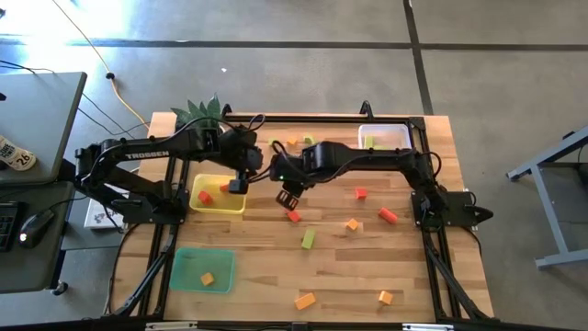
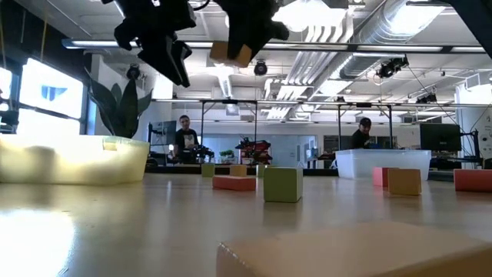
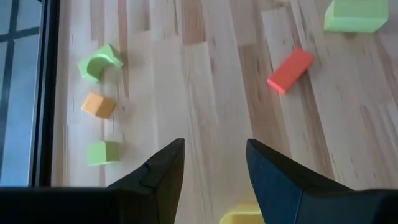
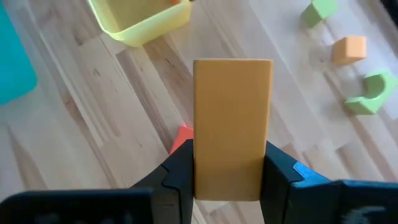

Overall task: Sort & place blocks by color
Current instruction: Put the yellow block into the green bin

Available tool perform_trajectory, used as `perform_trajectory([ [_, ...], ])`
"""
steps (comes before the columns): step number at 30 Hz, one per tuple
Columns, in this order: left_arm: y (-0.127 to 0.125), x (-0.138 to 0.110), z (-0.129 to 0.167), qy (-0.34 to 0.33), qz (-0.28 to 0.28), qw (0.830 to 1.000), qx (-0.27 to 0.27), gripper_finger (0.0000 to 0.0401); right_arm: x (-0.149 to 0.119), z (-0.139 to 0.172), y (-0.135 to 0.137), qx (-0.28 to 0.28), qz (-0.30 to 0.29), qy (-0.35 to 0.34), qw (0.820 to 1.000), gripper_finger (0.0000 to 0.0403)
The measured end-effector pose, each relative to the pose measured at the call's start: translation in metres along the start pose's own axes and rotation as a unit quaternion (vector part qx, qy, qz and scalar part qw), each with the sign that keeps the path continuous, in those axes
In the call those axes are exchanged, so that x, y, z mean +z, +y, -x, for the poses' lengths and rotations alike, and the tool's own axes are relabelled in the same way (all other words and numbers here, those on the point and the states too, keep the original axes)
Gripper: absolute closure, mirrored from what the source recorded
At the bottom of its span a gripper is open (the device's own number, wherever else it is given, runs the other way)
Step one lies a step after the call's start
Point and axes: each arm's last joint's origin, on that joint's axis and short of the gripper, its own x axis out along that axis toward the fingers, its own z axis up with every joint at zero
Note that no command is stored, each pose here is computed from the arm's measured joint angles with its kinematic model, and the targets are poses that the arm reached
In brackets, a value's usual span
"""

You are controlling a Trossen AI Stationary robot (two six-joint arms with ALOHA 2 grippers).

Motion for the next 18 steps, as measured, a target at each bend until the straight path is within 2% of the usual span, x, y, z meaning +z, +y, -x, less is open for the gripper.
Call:
perform_trajectory([
  [9, 0.005, 0.006, 0.0, -0.039, 0.033, 0.999, 0.003, 0.0206, 0.001, 0.024, -0.005, -0.003, 0.06, 0.006, 0.998, 0.0302],
  [13, 0.008, 0.016, 0.002, -0.094, 0.066, 0.993, 0.011, 0.0176, 0.003, 0.026, -0.009, 0.0, 0.103, 0.005, 0.995, 0.0302],
  [18, 0.009, 0.027, 0.005, -0.168, 0.066, 0.983, -0.033, 0.0161, 0.004, 0.025, -0.016, -0.002, 0.161, 0.017, 0.987, 0.0303],
])
